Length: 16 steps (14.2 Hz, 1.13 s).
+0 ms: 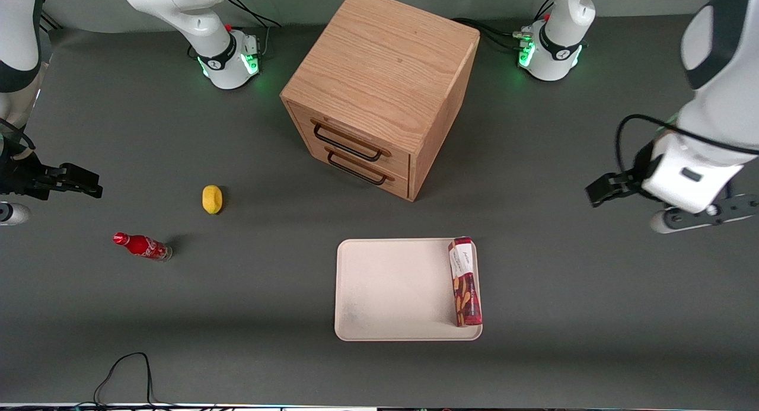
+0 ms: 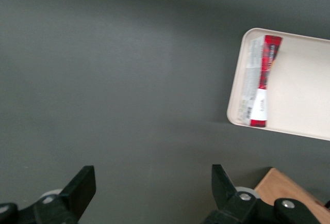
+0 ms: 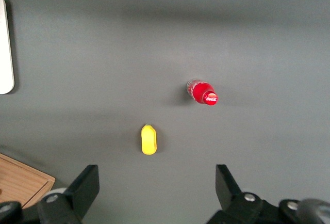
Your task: Place red cookie box on tray
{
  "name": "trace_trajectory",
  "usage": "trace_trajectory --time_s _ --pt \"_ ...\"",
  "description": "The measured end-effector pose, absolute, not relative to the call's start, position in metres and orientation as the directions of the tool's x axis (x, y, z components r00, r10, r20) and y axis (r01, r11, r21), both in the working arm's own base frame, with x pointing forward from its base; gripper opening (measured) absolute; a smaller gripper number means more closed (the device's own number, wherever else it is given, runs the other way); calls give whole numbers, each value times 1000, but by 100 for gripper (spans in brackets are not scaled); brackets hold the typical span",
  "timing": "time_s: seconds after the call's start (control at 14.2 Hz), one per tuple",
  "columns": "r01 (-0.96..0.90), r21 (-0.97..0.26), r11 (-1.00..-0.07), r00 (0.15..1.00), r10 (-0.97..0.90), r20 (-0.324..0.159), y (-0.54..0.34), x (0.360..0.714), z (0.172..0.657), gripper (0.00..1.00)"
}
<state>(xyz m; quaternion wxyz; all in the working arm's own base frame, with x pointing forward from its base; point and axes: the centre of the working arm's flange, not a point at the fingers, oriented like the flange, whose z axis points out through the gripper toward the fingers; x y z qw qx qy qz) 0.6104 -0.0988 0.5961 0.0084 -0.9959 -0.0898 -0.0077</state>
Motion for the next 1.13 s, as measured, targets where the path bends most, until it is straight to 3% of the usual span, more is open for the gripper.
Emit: trace_trajectory --time_s 0.71,1.13 --pt "75 2 -997 996 75 40 -17 552 603 100" --pt "77 1 -997 996 77 36 -14 544 613 100"
